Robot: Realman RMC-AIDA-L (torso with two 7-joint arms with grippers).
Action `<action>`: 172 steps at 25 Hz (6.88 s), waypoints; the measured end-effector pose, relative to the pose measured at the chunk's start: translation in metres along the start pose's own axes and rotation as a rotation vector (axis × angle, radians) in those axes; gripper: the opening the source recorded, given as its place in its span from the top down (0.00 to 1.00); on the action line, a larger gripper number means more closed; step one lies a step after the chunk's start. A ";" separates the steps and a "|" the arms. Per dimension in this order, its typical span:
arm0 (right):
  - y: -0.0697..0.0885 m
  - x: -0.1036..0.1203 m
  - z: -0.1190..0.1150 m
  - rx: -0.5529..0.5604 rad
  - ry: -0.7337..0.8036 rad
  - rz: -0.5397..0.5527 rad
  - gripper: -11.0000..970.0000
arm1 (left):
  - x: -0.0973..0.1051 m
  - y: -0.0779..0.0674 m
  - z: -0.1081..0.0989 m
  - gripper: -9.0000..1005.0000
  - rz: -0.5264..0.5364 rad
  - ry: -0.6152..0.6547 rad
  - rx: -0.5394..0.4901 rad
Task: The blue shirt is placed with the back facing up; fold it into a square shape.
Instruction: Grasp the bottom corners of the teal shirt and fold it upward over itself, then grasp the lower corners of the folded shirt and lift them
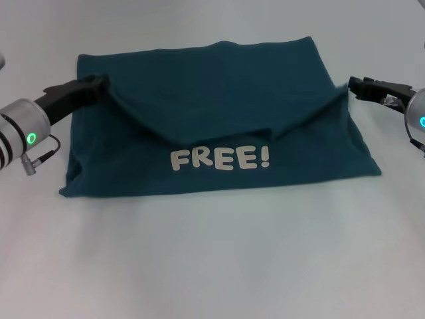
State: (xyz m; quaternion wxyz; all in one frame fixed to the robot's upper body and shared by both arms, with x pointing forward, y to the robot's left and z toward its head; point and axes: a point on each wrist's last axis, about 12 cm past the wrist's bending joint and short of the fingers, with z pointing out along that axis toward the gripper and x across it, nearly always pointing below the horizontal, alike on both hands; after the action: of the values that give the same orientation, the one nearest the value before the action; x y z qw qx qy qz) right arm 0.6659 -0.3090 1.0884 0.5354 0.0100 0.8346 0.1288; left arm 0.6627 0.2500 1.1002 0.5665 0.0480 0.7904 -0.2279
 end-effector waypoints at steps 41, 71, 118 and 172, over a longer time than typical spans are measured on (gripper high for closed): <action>-0.048 0.018 -0.071 -0.217 0.324 0.159 0.20 | 0.043 0.041 -0.101 0.18 -0.018 0.187 0.120; -0.019 0.030 -0.034 -0.096 0.381 0.077 0.22 | 0.046 0.041 -0.103 0.18 0.000 0.216 0.123; -0.020 0.029 -0.038 -0.130 0.355 0.099 0.95 | 0.065 0.027 -0.065 0.20 0.162 0.327 -0.012; -0.021 0.031 -0.041 -0.141 0.328 0.108 0.95 | 0.059 0.023 -0.059 0.97 0.232 0.364 -0.016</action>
State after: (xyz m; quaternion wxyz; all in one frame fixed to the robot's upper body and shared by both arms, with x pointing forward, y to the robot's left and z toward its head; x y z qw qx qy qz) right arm 0.6188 -0.3331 1.0721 0.3840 -0.0040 0.8978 0.2154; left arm 0.5977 0.2846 1.0545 0.4374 0.1745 0.8706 -0.1424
